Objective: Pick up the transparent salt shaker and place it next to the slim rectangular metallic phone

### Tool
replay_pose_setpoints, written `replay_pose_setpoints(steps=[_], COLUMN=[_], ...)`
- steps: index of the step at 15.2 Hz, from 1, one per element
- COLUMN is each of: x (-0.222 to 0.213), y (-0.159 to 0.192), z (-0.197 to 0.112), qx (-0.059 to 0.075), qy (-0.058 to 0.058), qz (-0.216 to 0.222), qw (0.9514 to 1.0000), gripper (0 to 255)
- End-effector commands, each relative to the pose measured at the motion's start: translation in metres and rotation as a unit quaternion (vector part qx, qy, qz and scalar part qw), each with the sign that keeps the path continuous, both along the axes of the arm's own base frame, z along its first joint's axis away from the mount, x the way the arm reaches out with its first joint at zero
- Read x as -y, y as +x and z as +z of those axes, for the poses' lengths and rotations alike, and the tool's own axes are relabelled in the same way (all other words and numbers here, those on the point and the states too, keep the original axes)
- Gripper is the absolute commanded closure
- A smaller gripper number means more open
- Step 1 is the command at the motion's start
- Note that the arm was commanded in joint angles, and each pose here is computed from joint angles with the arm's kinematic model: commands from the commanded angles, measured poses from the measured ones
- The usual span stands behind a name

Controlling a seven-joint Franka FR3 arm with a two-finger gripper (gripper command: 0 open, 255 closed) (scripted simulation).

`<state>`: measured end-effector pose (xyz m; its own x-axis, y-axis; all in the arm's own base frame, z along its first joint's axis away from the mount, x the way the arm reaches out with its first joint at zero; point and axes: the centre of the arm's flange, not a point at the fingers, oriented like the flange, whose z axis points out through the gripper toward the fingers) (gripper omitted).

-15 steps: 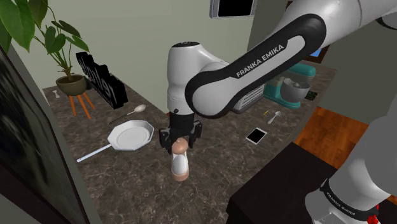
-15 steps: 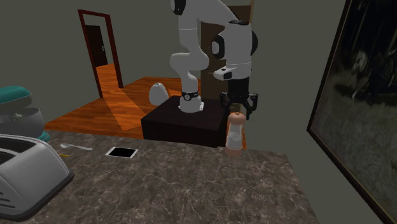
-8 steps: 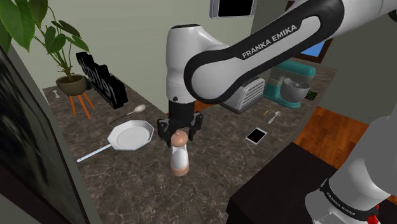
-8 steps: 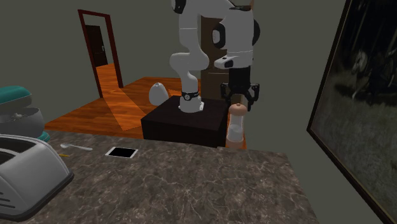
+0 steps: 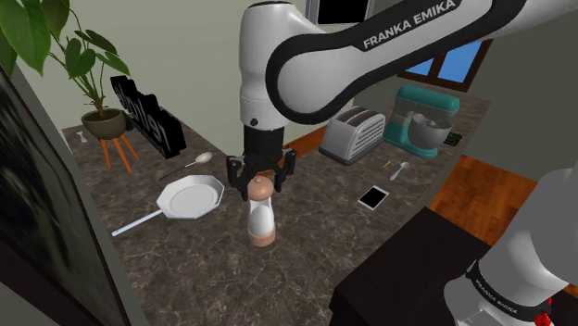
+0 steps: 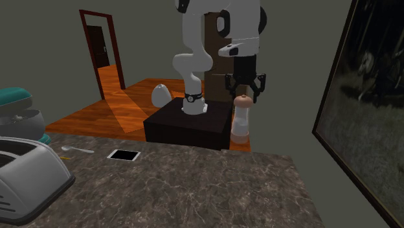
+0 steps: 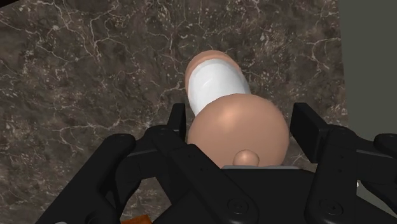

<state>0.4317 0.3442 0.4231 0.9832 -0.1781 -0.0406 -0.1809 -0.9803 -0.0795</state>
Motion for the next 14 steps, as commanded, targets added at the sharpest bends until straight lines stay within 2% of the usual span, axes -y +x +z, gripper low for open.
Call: replay_pose_setpoints(steps=[1, 8, 14], x=[0.001, 0.001, 0.078], y=[-0.001, -0.001, -0.016], z=[0.012, 0.046, 0.046], qx=[0.0, 0.0, 0.0], qy=[0.0, 0.0, 0.0], qz=[0.0, 0.0, 0.0], qw=[1.0, 1.0, 1.0], gripper=[255, 255, 255])
